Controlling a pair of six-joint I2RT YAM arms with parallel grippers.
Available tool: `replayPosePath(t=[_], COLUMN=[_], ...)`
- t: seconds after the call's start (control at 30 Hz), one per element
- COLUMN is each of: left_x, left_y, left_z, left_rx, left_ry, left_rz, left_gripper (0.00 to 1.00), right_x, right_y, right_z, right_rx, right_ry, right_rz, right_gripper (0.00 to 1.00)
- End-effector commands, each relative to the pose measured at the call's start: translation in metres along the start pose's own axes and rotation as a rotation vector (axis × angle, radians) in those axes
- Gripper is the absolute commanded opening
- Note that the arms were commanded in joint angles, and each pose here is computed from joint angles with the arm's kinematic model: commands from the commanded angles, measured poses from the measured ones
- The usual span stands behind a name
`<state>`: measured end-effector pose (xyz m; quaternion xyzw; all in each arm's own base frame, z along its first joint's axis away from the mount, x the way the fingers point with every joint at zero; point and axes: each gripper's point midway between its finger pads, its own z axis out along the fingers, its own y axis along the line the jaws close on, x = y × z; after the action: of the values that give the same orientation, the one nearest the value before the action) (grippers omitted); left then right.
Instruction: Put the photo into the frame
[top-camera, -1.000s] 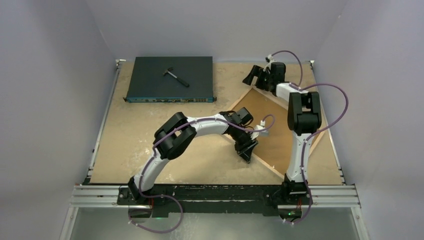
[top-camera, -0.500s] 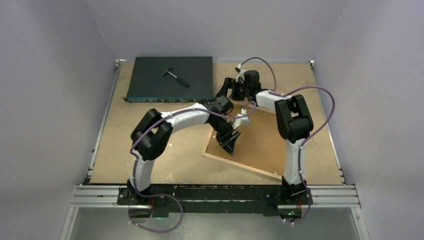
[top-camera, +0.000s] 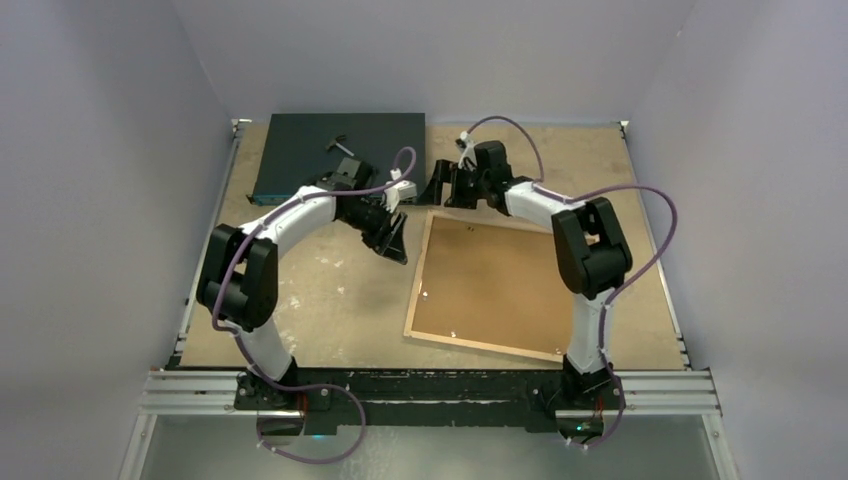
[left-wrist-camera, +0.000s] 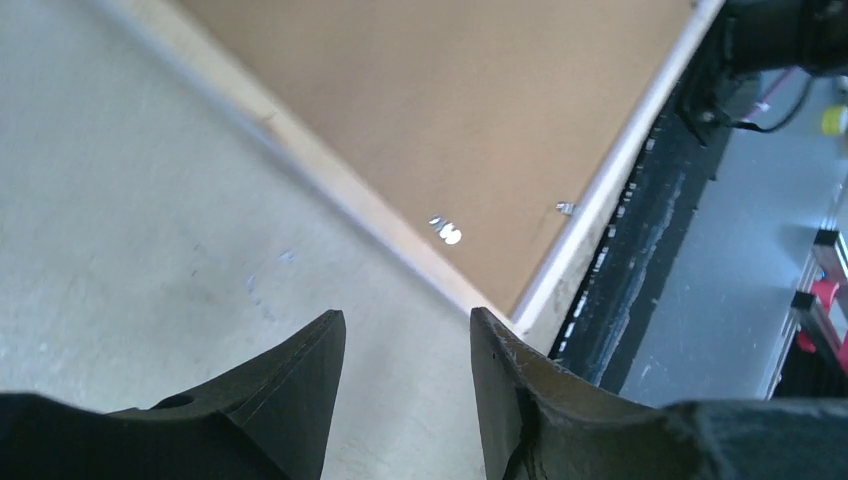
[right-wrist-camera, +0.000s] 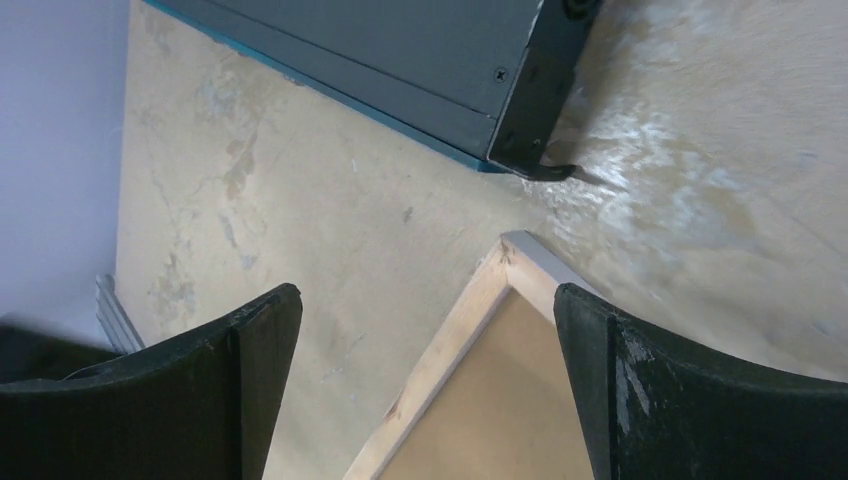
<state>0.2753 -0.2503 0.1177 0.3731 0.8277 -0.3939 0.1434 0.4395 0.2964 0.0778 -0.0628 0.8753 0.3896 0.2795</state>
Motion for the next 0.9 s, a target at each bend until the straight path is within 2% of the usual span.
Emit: replayPosePath(t=[0.0, 0.03, 0.1, 0.23, 0.27, 0.37, 0.53, 0.73, 0.87], left_x=[0.012, 0.013, 0.015, 0.012, 0.009, 0.002, -0.007, -0.013, -0.016], left_y=[0.02, 0.024, 0.031, 0.036, 0.036, 0.036, 0.038, 0.048, 0.054], left_z=[0.011, 0.015, 0.023, 0.026, 0.026, 0.024, 0.021, 0.015, 0.008], left_rx=[-0.032, -0.037, -0.046, -0.052, -0.054, -0.054, -0.061, -0.084, -0.093], left_ry=[-0.039, -0.044, -0.055, -0.083, -0.093, -0.111, -0.125, -0.126, -0.134], left_rz=[-0.088, -0.109, -0.127, -0.127, -0.116, -0.096, -0.072, -0.075, -0.082], left_gripper=[0.47, 0.48, 0.48, 0.51, 0.59, 0.62, 0.62, 0.63, 0.63], right_x=[-0.06, -0.068, -0.073, -0.054, -0.051, -0.032, 0.001, 0.045, 0.056], right_y=[-0.007, -0.019, -0.061, -0.138, -0.148, -0.17, -0.215, -0.252, -0.26], right_z=[-0.077, -0.097, -0.14, -0.244, -0.275, -0.321, -0.344, -0.323, -0.315], right_rx=[0.114, 0.148, 0.319, 0.613, 0.666, 0.815, 0.979, 1.003, 1.0], right_ry=[-0.196, -0.237, -0.323, -0.509, -0.581, -0.695, -0.679, -0.579, -0.555], right_rz=[0.026, 0.049, 0.105, 0.243, 0.264, 0.315, 0.462, 0.6, 0.609], right_gripper=[0.99, 0.99, 0.99, 0.99, 0.99, 0.99, 0.99, 0.99, 0.99])
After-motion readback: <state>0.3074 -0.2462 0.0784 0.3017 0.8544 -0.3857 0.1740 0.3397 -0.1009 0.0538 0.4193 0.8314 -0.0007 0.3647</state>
